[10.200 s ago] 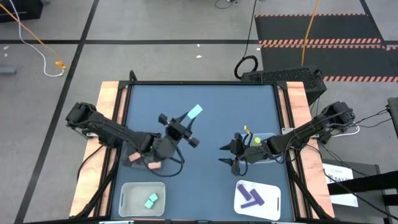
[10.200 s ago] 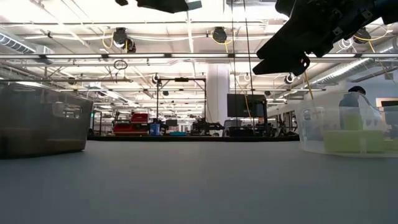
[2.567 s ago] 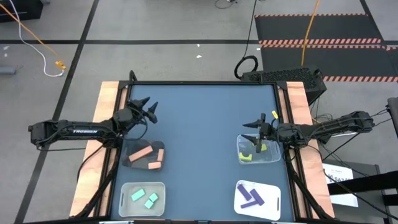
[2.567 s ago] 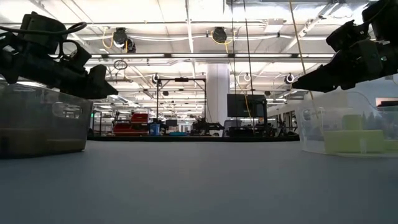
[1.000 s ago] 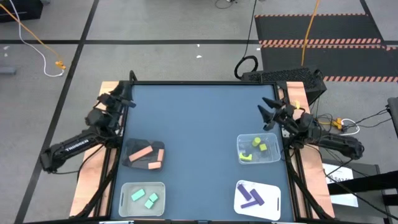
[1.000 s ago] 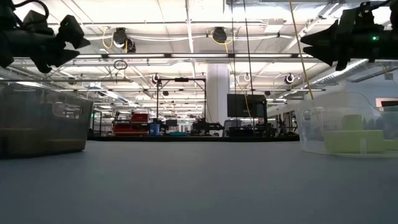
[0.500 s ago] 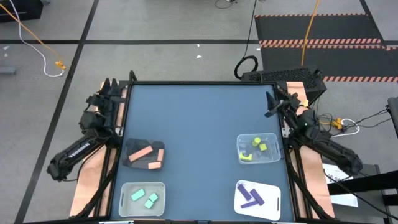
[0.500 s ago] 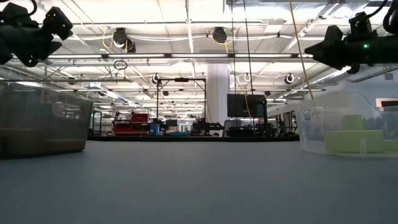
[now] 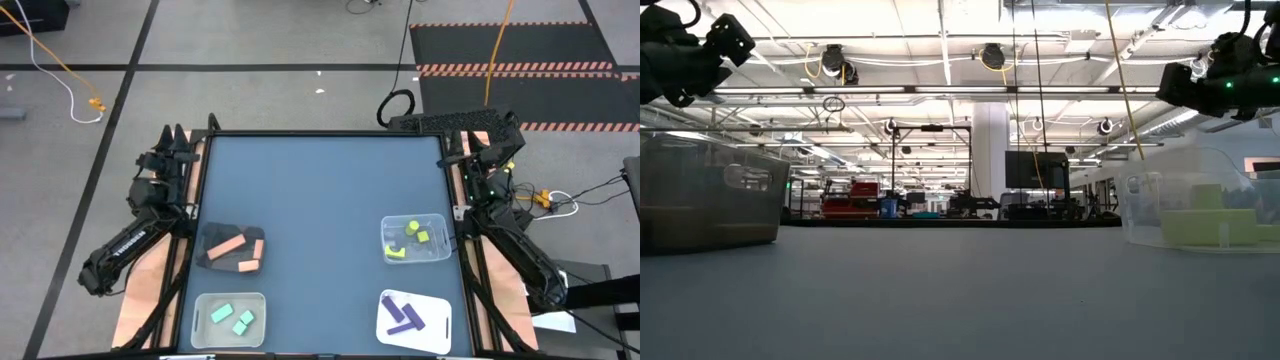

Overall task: Sort & place blocks by color
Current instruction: Return to Home Position

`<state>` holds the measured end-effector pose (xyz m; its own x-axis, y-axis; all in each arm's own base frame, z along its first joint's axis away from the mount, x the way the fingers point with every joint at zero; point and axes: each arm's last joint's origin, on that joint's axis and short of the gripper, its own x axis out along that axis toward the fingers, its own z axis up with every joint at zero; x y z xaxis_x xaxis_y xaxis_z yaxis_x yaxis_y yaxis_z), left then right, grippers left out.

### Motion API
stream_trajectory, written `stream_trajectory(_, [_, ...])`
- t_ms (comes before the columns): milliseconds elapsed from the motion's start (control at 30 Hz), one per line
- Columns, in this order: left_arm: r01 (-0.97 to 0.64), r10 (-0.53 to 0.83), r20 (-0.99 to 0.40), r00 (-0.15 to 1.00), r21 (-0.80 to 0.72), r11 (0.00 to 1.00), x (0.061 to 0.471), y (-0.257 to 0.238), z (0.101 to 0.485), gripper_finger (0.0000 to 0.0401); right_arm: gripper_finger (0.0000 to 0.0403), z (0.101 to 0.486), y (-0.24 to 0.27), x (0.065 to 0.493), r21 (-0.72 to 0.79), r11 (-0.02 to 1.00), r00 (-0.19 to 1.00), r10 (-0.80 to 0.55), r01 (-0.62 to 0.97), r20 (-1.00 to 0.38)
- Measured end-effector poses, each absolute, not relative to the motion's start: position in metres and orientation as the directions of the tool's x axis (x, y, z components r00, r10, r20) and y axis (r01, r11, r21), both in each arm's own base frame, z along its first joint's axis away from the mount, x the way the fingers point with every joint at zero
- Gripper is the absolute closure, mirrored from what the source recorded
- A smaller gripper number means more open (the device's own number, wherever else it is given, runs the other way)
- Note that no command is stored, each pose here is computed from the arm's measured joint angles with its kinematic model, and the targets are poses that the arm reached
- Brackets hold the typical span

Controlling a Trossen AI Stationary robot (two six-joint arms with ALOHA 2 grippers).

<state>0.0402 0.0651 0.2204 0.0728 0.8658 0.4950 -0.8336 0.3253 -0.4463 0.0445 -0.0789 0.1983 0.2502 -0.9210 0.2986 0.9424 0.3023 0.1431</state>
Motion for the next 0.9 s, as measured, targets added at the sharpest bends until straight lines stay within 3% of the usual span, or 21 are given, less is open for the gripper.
stream_trajectory(533, [-0.834,0.866,0.495,0.071,-0.446,0.323,0.04,0.065,0.22,0.0146,0.0174,0.198,-0.085,0.032,0.143,0.152,0.104,-0.949,0.978,0.299])
stream_trajectory(900, [-0.834,0.866,0.495,0.071,-0.446,0.324,0.04,0.065,0.22,0.0146,0.0174,0.198,-0.085,0.031,0.143,0.147,0.099,-0.95,0.979,0.297])
